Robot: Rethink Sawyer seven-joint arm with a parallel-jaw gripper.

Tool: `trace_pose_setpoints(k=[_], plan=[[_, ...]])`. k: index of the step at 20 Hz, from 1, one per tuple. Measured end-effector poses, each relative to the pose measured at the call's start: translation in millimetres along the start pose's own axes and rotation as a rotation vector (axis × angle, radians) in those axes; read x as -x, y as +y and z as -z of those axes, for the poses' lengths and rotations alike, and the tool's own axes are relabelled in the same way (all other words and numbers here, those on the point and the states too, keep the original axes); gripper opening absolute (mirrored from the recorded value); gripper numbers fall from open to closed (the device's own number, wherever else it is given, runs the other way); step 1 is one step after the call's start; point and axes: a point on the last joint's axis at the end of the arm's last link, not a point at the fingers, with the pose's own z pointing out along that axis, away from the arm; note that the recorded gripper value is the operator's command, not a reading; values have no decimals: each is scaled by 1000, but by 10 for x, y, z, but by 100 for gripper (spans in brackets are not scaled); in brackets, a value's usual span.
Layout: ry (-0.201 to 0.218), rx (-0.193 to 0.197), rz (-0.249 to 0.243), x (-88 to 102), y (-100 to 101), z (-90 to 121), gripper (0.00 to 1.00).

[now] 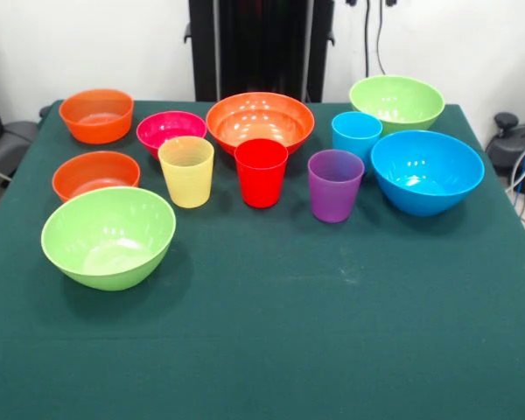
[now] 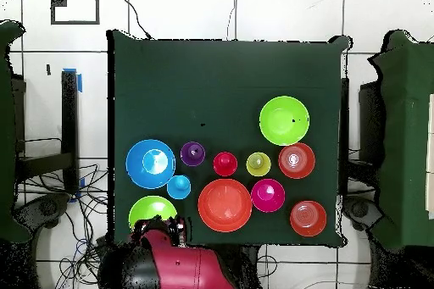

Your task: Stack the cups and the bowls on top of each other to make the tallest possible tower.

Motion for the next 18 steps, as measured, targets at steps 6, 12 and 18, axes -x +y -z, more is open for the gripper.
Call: trace_pose_setpoints(k=[6,12,18], plan=[[55,-1,-6,-93,-24,-322,100],[134,-2,-19,-160,-82,-632,100],[197,-8,-15,-190,-87,-956,100]])
